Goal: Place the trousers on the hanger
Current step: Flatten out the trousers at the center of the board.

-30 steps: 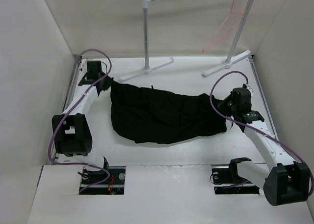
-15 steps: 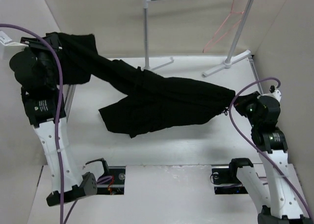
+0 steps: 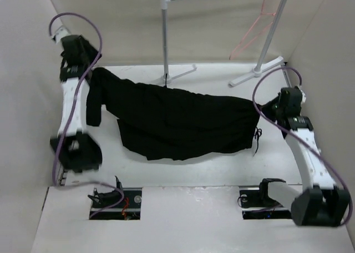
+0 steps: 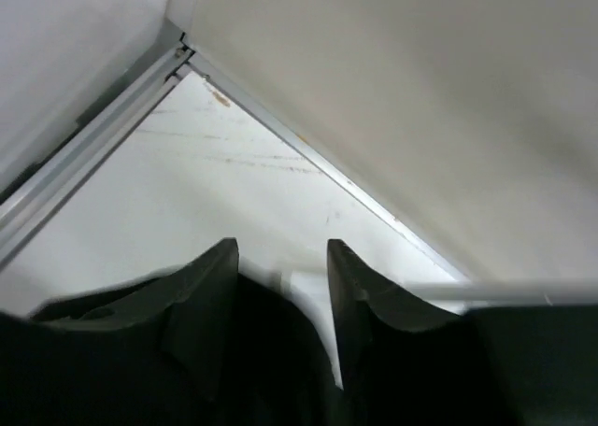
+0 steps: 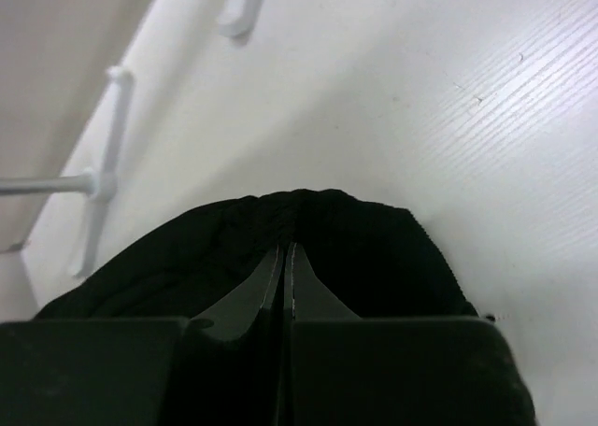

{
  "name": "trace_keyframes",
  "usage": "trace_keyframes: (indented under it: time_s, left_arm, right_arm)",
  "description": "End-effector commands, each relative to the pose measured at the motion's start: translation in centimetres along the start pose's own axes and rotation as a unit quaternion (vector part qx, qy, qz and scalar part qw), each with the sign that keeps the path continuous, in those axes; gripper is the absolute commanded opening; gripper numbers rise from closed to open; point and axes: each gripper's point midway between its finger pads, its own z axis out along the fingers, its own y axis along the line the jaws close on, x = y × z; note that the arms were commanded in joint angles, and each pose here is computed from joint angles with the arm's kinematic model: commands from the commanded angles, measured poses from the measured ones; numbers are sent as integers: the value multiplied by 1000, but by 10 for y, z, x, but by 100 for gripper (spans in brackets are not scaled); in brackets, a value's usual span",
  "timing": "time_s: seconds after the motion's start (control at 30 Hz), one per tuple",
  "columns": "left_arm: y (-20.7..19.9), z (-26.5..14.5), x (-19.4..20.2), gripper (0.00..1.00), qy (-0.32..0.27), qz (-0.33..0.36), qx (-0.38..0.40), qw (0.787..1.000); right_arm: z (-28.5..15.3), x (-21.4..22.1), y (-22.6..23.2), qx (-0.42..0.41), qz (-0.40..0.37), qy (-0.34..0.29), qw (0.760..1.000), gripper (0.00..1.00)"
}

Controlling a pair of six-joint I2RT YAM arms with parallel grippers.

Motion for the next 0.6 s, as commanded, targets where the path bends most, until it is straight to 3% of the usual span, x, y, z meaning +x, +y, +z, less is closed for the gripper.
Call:
trace_keyframes:
  time_s: [0.0,0.07,0.1,0.23,0.4,0.57]
  left_arm:
    - [-2,107,47,55,59,72,-17,995]
    - [16,139,53,76,72,73,-71,992]
    - [30,134,51,82,66,40,-110,991]
    - [49,103,64,81,68,39,-132,988]
    - [108,33,123,71,74,0,-200,977]
    - [150,1,175,63,111,-54,-226,966]
  right_arm:
    - [36,-41,32,-19,14,-45,999,3]
    - [57,-45,36,-6,14,-39,999,3]
    - [75,-46,37,6,10,-31,999,4]
    - [92,-46,35,18,9,-28,999,4]
    - [97,-42,51,1,-1,-21,1000,4]
    - [89,-19,44,-2,-15,-2,1000,4]
